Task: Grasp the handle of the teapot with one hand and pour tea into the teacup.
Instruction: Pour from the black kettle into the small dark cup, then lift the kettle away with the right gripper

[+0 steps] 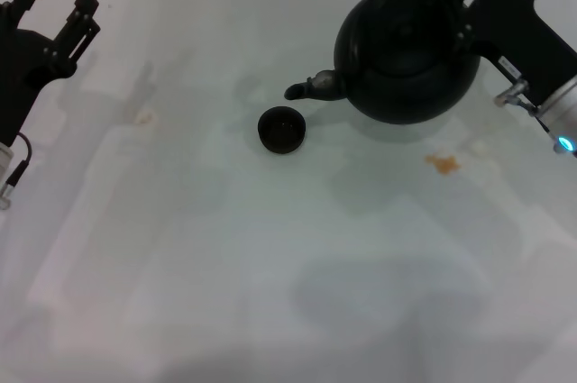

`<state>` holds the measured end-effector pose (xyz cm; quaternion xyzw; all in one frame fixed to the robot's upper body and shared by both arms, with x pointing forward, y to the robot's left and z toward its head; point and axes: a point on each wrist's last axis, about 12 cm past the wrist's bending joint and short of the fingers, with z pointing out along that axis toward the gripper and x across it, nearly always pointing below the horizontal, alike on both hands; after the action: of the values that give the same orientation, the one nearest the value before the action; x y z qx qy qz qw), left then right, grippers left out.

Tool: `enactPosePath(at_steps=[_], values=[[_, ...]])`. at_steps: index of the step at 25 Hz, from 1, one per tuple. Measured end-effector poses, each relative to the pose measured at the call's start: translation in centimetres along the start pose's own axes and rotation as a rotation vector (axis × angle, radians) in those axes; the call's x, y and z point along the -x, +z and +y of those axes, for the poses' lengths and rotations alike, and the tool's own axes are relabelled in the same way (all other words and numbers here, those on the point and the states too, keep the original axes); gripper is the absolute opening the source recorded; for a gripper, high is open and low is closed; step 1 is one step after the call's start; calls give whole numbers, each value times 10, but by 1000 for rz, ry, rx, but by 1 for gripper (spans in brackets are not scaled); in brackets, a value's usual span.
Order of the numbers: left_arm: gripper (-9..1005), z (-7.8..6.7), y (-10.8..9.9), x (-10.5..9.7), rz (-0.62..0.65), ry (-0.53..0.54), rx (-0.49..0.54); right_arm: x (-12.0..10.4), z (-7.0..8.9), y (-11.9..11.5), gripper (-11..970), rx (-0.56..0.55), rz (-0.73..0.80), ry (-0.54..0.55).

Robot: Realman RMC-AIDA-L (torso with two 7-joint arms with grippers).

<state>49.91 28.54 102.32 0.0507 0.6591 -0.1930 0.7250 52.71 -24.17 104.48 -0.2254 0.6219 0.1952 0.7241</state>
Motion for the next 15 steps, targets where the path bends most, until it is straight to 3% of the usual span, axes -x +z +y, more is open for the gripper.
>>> enactPosePath(at_steps=[5, 15], values=[[861, 0, 0, 0, 1, -2, -2, 2, 4, 8, 163, 2, 1, -113], [862, -4, 0, -2, -2, -23, -6, 4, 5, 12, 162, -7, -11, -165]])
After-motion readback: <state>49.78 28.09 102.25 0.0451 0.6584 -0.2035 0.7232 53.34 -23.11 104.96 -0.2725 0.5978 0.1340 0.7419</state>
